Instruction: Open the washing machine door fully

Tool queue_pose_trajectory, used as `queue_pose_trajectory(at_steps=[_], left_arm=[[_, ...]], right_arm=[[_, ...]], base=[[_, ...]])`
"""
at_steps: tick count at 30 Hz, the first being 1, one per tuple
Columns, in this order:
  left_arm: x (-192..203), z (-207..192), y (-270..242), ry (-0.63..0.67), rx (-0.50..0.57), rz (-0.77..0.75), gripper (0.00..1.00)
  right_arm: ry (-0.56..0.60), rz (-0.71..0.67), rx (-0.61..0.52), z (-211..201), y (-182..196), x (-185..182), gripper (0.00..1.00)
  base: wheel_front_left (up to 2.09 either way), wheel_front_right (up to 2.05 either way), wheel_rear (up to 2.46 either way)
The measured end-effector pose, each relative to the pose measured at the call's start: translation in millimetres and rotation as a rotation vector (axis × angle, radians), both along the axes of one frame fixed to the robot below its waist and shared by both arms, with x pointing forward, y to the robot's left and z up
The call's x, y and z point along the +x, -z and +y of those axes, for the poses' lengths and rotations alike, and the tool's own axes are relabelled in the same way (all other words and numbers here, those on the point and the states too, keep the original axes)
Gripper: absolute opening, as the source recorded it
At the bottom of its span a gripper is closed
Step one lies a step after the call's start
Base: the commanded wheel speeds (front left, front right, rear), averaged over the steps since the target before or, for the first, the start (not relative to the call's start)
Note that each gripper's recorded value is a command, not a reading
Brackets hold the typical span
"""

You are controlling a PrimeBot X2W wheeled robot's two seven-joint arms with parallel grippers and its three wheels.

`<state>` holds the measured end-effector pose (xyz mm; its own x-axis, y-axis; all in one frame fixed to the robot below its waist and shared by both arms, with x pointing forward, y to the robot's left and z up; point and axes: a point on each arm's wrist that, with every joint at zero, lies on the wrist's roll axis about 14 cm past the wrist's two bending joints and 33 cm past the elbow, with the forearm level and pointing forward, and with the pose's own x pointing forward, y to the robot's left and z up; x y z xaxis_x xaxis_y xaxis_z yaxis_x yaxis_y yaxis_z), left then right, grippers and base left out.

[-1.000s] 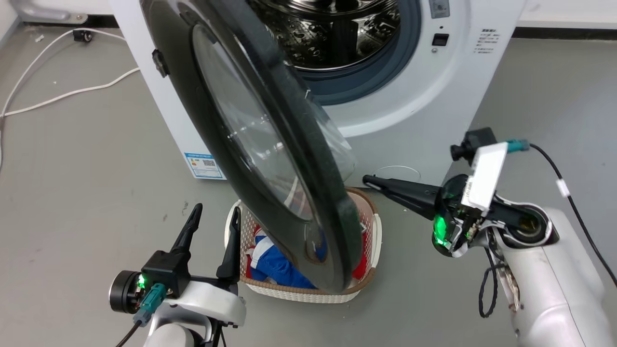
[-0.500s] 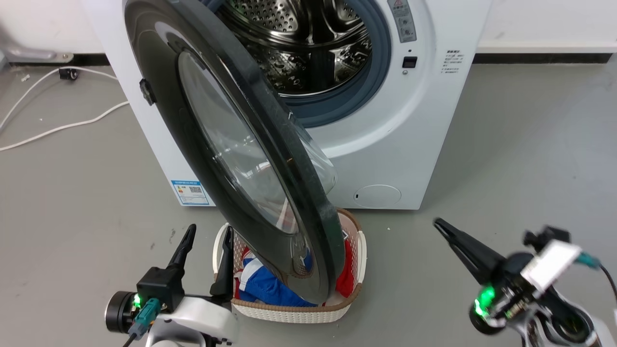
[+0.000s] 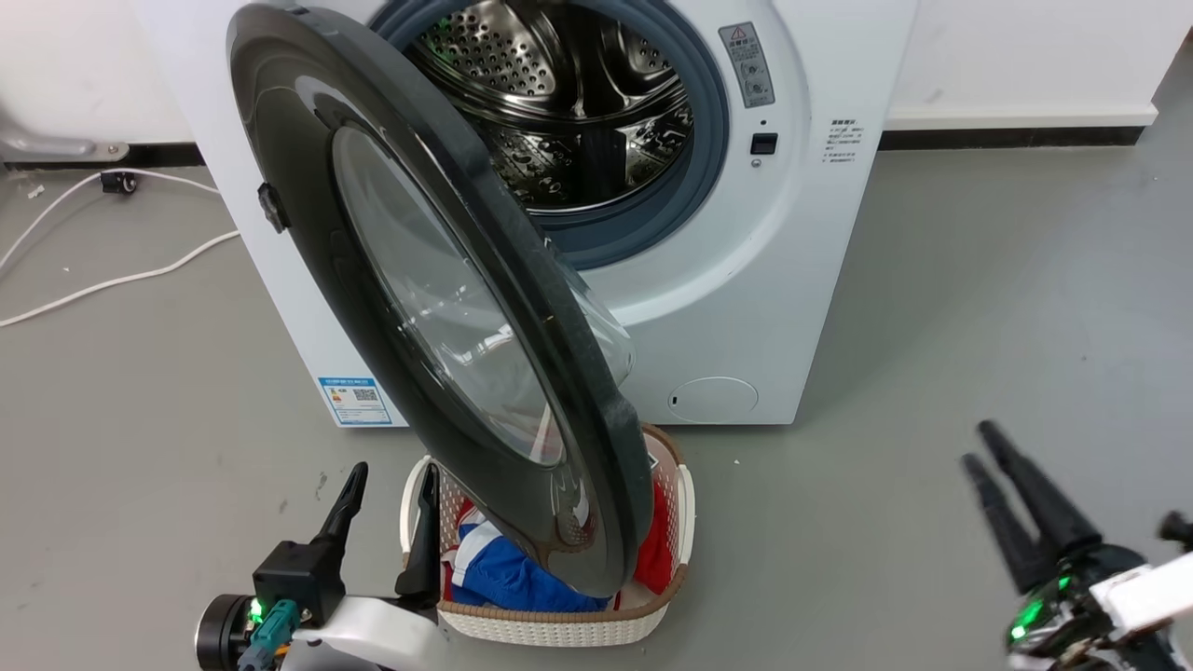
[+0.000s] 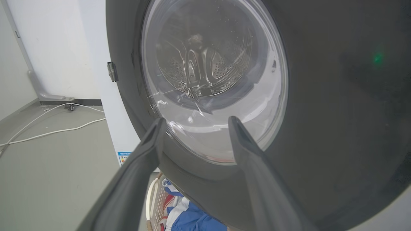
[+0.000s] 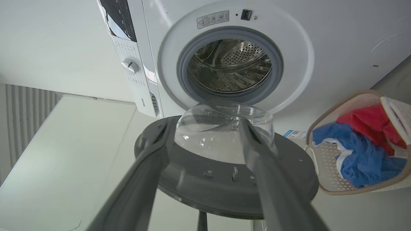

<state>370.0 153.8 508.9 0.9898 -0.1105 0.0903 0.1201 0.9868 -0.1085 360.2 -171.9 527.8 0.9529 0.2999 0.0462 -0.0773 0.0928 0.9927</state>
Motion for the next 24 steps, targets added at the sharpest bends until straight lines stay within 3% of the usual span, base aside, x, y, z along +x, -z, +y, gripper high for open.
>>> queue_pose_trajectory(at_steps=[5,12,15,18,24], left_arm=[[-2,1,-1,-0.006,0.003,-0.004,1.0],[-3,3,-6,-0.011,0.013,-0.019,1.0],[-3,3,-8,-0.009,0.021,-0.027,1.0],[-4,4,-10,-0.006,0.027,-0.034,1.0],[-10,3,-8,0.0,0.044,-0.03,1.0]], right_arm=[[0.205,-0.098,-0.234,-31,-26,3,1.0],[0.42,-0.271,-0.792,-59,-62,-2,1.0],[0.461,-0.374,-1.027,-56,-82,-7,1.0],[0.463,-0.401,-1.172,-49,-83,-13,1.0],[0.389,-0.35,-1.348,-37,-55,-28,1.0]], base=[[0.0,0.0,0.0],[0.0,0.0,0.0],[0.0,0.0,0.0],[0.0,0.0,0.0],[0.0,0.0,0.0]])
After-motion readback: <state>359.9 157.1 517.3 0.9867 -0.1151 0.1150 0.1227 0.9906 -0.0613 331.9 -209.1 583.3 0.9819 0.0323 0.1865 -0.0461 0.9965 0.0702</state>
